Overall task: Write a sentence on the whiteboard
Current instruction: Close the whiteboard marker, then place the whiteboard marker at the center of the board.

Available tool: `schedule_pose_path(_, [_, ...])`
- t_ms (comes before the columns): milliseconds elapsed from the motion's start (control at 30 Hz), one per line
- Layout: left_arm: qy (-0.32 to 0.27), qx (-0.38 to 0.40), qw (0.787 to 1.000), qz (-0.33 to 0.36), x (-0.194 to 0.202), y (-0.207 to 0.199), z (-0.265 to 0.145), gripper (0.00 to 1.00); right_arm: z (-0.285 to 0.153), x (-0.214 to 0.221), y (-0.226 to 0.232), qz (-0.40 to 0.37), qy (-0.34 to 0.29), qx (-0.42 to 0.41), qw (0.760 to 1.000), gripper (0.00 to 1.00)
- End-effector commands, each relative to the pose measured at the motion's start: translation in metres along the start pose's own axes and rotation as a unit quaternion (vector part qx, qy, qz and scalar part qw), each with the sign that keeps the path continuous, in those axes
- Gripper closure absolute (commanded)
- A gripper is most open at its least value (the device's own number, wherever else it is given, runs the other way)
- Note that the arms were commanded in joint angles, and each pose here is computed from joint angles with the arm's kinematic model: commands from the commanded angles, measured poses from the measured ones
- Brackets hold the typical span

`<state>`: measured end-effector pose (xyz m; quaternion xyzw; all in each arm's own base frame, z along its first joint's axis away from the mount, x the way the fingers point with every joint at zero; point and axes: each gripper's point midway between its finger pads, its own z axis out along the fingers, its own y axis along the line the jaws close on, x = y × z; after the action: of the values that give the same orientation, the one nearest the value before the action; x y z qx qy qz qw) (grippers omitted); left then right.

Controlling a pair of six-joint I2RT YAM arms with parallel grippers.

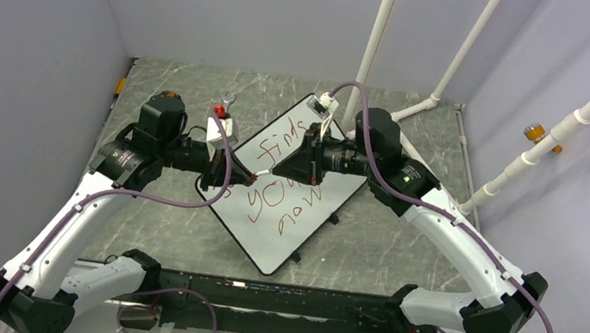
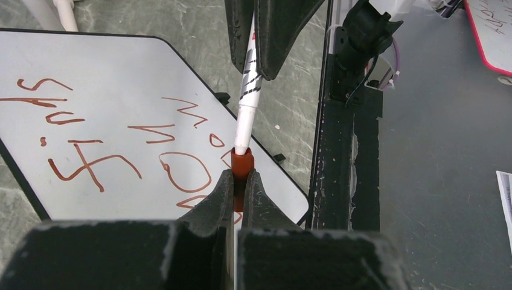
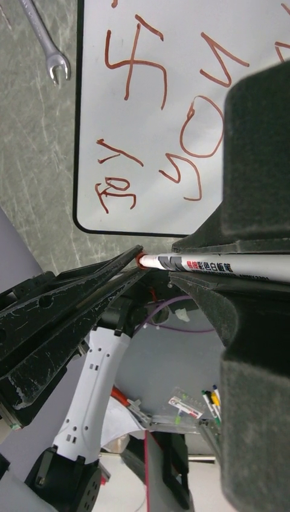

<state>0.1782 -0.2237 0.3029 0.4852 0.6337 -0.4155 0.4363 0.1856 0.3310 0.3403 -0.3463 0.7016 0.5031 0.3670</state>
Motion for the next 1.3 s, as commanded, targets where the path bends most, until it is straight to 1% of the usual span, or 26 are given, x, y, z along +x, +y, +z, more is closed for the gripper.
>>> schedule_pose_path(0, [-0.018, 0.038, 0.999, 0.025, -0.008, -0.012, 0.001, 1.0, 0.008, -0.003, 0.005, -0.023, 0.028, -0.029, 0.999, 1.0])
schedule_pose_path(233, [-0.017, 0.062, 0.998, 0.02, -0.005, -0.018, 0.004, 1.0, 0.021, 0.008, 0.012, -0.059, 0.096, -0.054, 0.992, 1.0])
schedule_pose_path(400, [-0.008, 0.067, 0.998, 0.017, -0.001, -0.019, 0.007, 1.0, 0.04, 0.021, 0.005, -0.069, 0.147, -0.05, 0.985, 1.0])
schedule_pose_path(600, [-0.013, 0.052, 0.998, 0.024, -0.002, -0.017, 0.006, 1.0, 0.049, 0.027, 0.009, -0.084, 0.158, -0.067, 0.982, 1.0])
schedule_pose_path(733, [-0.016, 0.036, 0.999, 0.026, -0.005, -0.012, 0.006, 1.0, 0.059, 0.045, 0.019, -0.088, 0.18, -0.089, 0.976, 1.0])
schedule_pose_path(867, [-0.025, 0.019, 0.999, 0.033, -0.011, -0.007, 0.005, 1.0, 0.075, 0.066, 0.023, -0.067, 0.202, -0.101, 0.972, 1.0])
schedule_pose_path(1000, [-0.051, 0.038, 0.997, 0.049, -0.025, -0.017, 0.002, 1.0, 0.08, 0.084, 0.034, -0.075, 0.216, -0.123, 0.966, 1.0])
schedule_pose_path(1100, [-0.071, 0.073, 0.993, 0.054, -0.036, -0.031, 0.0, 1.0, 0.08, 0.093, 0.036, -0.127, 0.224, -0.134, 0.957, 1.0])
schedule_pose_path(1167, [-0.081, 0.1, 0.99, 0.057, -0.041, -0.04, -0.002, 1.0, 0.081, 0.095, 0.036, -0.158, 0.215, -0.15, 0.952, 1.0])
schedule_pose_path(1267, [-0.086, 0.126, 0.986, 0.064, -0.046, -0.05, -0.005, 1.0, 0.084, 0.092, 0.033, -0.18, 0.208, -0.15, 0.95, 1.0])
